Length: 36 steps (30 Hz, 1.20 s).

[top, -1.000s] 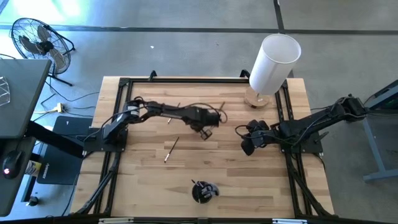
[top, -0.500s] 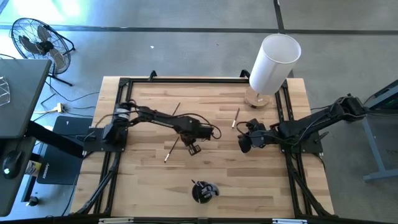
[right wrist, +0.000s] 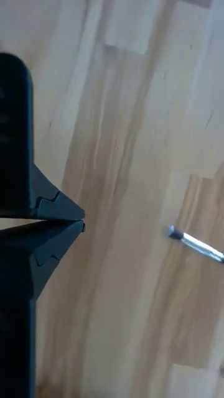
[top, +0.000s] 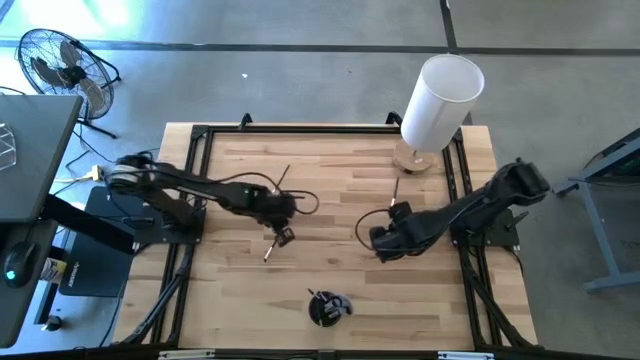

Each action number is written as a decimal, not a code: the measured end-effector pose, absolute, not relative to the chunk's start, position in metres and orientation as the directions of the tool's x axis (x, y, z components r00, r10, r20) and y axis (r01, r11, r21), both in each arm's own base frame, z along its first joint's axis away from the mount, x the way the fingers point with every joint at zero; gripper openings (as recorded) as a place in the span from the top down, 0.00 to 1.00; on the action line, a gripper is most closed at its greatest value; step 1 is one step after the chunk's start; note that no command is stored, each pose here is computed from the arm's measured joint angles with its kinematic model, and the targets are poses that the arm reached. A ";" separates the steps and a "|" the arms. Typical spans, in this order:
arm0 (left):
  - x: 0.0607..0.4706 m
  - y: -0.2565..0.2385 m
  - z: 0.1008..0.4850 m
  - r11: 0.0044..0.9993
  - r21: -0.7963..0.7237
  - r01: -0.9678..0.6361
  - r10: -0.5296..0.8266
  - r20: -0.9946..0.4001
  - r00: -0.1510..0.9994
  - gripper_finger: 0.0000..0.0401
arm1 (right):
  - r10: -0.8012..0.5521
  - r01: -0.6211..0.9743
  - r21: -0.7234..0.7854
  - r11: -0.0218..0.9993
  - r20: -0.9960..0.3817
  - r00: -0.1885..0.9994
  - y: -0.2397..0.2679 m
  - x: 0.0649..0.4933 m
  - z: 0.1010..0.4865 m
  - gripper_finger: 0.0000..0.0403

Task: Put items in baskets/containers
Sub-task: Put the black eyeshadow brush into the black pen holder

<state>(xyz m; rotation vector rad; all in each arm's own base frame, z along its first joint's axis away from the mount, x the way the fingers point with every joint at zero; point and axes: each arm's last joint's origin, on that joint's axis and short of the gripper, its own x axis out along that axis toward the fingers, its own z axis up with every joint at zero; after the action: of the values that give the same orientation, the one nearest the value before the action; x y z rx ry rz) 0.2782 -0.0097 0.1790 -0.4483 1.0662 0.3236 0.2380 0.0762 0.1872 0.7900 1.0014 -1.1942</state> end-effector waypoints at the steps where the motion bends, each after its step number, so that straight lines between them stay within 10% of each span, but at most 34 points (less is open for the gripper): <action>1: 0.271 -0.009 0.181 0.864 -0.193 -0.465 0.040 -0.895 0.445 1.00 | -0.360 0.982 -0.022 0.190 -0.931 0.049 0.075 0.242 0.185 0.98; 17: 0.266 -0.009 0.187 0.868 -0.205 -0.452 0.040 -0.879 0.475 1.00 | -0.368 0.988 -0.150 -0.031 -0.918 -0.151 0.026 0.248 0.147 0.66; 36: 0.272 -0.009 0.191 0.867 -0.239 -0.438 0.039 -0.843 0.536 1.00 | -0.413 0.998 -0.058 0.000 -0.909 -0.053 0.011 0.237 0.118 0.81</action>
<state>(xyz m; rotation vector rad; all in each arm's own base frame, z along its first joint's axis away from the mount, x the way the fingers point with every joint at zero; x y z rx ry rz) 0.2724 -0.0090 0.1906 -0.4568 0.9706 0.2956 0.2369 0.0107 0.1181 0.8538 0.9340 -1.4132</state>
